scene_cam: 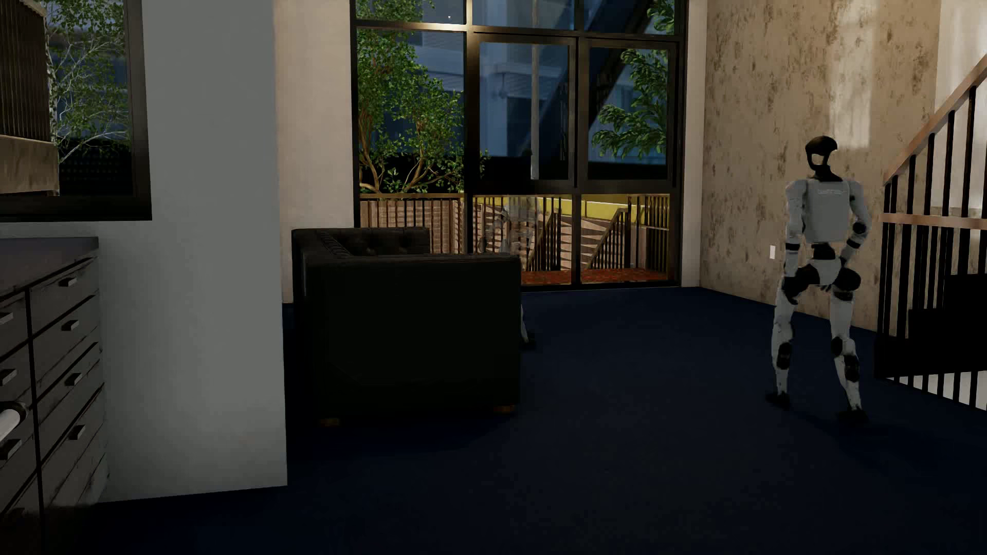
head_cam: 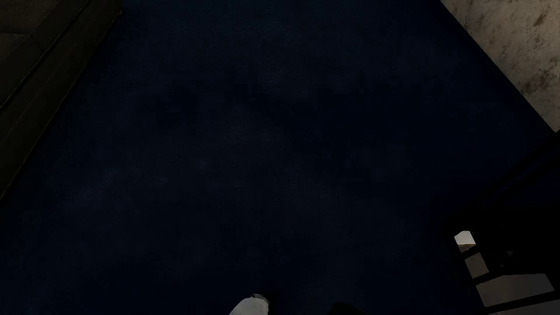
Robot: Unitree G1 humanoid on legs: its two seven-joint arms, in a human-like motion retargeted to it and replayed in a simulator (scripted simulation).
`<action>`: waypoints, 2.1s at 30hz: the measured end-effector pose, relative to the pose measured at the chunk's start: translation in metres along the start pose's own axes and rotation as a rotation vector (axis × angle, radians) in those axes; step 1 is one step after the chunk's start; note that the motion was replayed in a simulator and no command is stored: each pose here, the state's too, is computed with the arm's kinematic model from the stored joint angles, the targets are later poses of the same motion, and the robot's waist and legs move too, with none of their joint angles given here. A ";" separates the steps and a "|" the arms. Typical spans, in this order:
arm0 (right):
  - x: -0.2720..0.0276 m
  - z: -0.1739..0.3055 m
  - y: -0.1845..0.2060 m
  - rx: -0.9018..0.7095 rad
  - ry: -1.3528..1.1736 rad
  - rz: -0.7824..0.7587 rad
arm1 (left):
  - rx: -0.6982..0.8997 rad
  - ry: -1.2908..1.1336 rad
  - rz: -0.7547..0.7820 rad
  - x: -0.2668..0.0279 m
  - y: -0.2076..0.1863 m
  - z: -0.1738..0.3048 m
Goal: Approach the sofa
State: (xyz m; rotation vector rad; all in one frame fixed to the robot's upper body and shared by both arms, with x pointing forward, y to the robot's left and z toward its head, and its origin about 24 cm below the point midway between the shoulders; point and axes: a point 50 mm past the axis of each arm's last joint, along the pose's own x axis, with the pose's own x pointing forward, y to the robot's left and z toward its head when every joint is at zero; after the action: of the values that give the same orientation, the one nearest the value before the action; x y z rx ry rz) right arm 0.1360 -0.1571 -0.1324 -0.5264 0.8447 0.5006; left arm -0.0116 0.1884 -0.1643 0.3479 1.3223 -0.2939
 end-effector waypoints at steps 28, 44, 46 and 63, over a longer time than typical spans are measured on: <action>-0.077 -0.150 0.046 0.153 0.571 0.042 | 0.000 -0.512 0.190 -0.012 0.073 0.155; -0.023 0.013 -0.129 0.174 -0.083 -0.423 | -0.074 0.055 0.078 -0.005 0.021 -0.018; -0.023 0.046 -0.142 0.153 -0.193 -0.448 | -0.072 0.091 0.040 -0.004 0.007 -0.025; -0.071 -0.145 0.049 0.093 0.556 0.083 | -0.060 -0.254 0.253 0.000 0.096 0.089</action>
State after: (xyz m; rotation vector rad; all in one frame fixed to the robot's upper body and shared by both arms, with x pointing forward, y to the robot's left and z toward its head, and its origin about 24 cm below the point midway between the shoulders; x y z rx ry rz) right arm -0.0151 -0.2230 -0.1672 -0.5543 1.4193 0.3903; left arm 0.1062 0.2390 -0.1384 0.4091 1.0230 -0.0820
